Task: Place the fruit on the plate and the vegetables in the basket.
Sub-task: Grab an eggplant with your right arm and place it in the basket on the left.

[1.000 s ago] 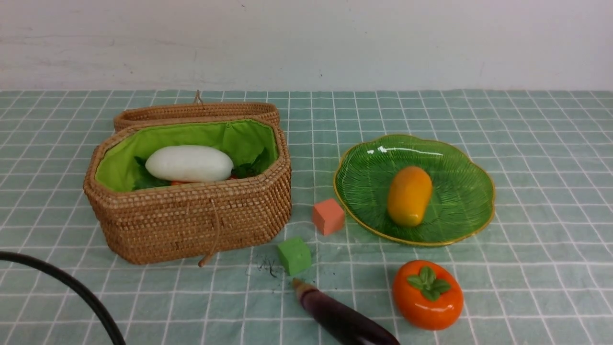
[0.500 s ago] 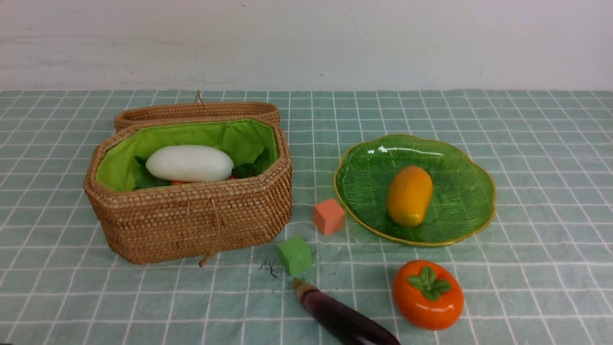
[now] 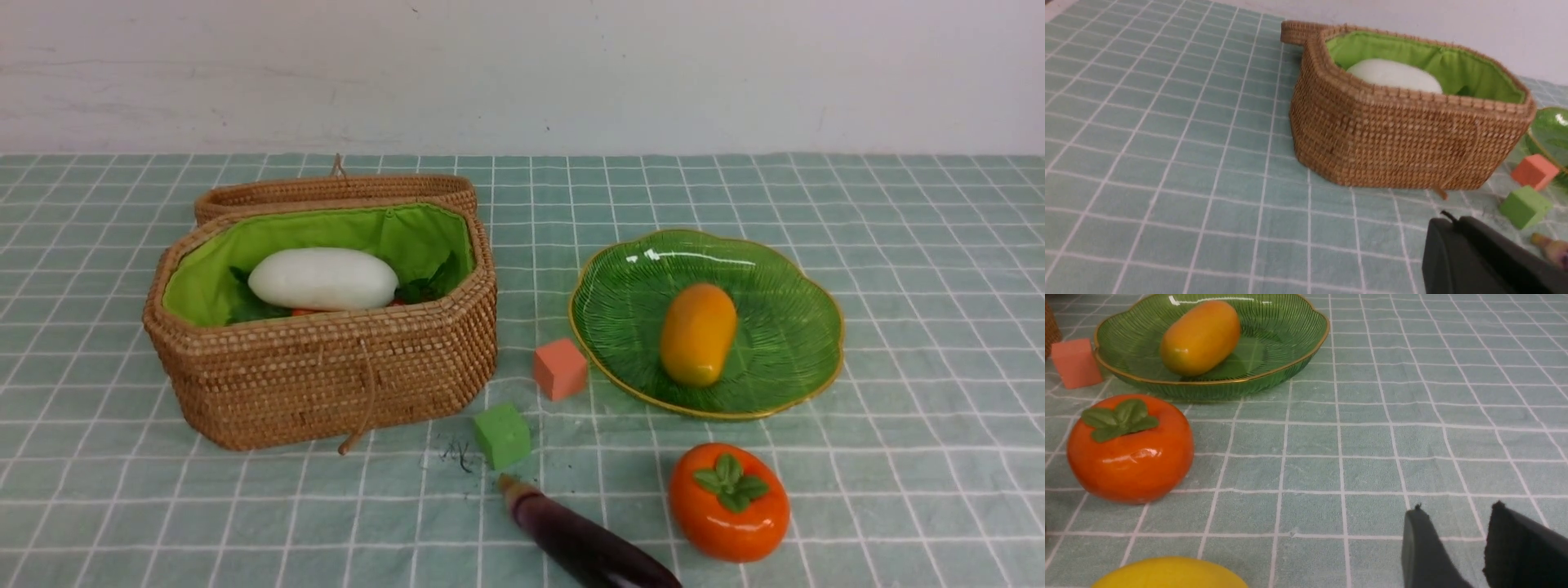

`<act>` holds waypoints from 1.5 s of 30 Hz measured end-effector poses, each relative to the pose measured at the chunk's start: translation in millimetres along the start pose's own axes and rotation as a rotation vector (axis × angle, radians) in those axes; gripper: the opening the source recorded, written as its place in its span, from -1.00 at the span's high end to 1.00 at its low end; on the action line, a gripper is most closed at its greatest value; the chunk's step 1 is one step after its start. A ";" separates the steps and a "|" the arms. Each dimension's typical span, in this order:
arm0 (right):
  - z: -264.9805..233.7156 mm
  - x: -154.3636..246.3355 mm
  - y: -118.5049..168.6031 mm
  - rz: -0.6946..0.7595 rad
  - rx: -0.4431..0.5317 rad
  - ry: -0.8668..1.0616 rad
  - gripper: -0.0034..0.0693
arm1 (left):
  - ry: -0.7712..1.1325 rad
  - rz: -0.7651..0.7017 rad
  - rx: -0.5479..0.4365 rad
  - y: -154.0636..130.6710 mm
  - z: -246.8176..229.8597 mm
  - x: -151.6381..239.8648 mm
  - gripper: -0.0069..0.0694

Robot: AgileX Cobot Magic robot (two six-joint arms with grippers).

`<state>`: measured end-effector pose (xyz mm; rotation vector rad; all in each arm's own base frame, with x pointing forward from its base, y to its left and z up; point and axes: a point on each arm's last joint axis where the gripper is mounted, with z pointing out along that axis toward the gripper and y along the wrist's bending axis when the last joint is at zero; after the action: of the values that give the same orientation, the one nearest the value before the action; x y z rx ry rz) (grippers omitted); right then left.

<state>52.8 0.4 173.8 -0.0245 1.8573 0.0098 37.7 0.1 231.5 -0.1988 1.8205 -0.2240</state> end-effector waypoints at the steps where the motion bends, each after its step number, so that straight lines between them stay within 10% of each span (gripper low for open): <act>1: 0.0 0.1 0.0 0.000 0.000 0.001 0.24 | 0.025 -0.005 -0.009 2.4 5.3 9.7 0.84; 45: 0.0 0.1 0.0 -0.001 0.000 0.001 0.24 | 0.062 -0.027 -0.012 13.3 29.5 55.0 0.77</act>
<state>52.8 0.3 173.7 -0.0251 1.8581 0.0089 52.0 -2.4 169.3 -0.2267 1.8822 -0.2404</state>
